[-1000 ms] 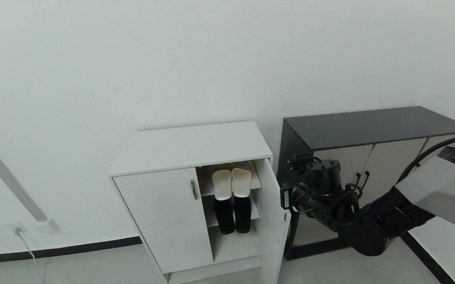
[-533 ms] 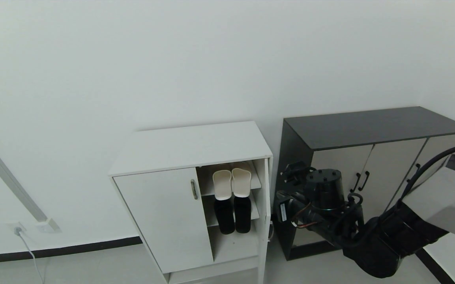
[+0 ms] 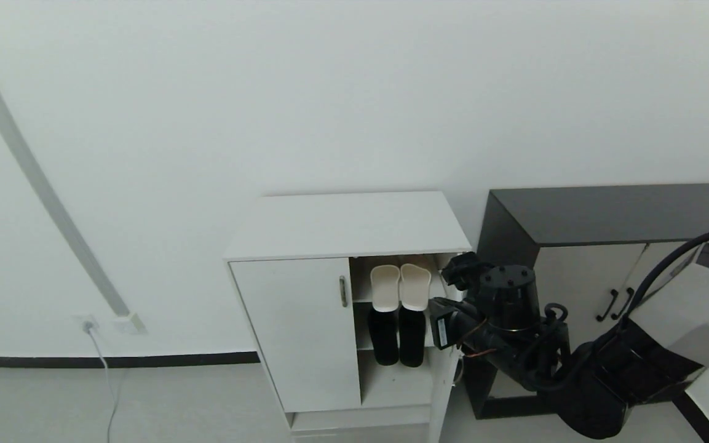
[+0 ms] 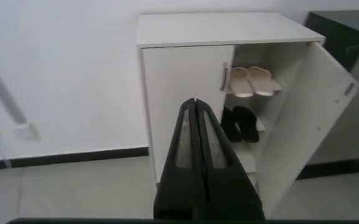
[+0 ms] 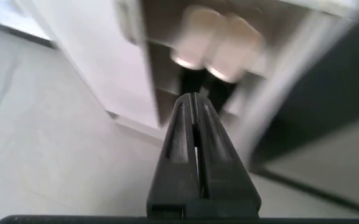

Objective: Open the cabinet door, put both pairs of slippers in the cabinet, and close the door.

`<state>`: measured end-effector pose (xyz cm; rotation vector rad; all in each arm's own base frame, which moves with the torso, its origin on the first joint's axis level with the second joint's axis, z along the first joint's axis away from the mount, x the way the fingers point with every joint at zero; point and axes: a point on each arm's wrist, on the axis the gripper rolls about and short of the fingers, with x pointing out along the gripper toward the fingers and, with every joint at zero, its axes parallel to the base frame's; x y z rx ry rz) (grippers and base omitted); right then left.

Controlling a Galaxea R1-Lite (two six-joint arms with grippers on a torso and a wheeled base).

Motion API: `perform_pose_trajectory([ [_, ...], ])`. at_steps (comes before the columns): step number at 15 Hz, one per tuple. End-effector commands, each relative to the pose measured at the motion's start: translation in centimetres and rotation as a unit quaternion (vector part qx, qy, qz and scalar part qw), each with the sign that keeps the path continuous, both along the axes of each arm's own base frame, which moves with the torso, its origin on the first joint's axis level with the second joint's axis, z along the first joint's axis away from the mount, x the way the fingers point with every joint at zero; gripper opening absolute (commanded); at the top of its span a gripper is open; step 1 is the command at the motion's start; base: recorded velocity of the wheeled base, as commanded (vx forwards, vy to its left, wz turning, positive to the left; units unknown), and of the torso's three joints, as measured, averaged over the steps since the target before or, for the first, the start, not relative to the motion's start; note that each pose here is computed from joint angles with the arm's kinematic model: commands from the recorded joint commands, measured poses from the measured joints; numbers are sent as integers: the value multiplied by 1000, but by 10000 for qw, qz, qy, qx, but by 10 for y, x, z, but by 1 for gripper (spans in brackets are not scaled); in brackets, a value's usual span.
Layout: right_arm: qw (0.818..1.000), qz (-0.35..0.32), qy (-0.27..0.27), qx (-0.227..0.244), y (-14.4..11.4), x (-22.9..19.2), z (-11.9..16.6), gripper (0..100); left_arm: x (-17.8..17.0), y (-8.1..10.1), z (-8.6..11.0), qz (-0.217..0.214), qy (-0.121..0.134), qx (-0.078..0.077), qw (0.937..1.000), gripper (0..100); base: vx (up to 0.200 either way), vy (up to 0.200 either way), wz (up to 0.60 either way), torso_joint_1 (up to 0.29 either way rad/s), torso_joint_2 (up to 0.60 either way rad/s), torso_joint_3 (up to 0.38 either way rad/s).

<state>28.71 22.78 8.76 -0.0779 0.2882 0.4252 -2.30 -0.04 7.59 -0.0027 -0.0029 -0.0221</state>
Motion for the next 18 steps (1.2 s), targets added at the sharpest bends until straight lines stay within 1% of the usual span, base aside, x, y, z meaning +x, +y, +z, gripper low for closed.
perform_pose_trajectory([
  [1, 10000, -9, 39, -37, -1, 0, -5, 0, 0, 0, 0, -4, 7, -1, 10000, 0, 0, 0, 0, 0, 0, 0],
  [4, 10000, -70, 18, -26, -5, 0, -5, 0, 0, 0, 0, -4, 7, -1, 10000, 0, 0, 0, 0, 0, 0, 0],
  [7, 9997, -212, -92, 42, -16, 0, 3, 0, 0, 0, 0, -4, 7, -1, 10000, 0, 0, 0, 0, 0, 0, 0],
  [11, 9987, -504, 28, -52, -41, -2, 3, 0, 0, 0, 0, -4, 7, -1, 10000, 0, 0, 0, 0, 0, 0, 0],
  [14, 9951, -948, 261, -140, -75, 3, -6, 0, 0, 0, 0, -4, 7, -1, 10000, 0, 0, 0, 0, 0, 0, 0],
  [16, 9931, -1057, 457, -223, -84, 4, -17, 0, 0, 0, 0, -4, 7, -1, 10000, 0, 0, 0, 0, 0, 0, 0],
  [18, 9928, -992, 634, -237, -84, 5, -28, 0, 0, 0, 0, -4, 7, -1, 10000, 0, 0, 0, 0, 0, 0, 0],
])
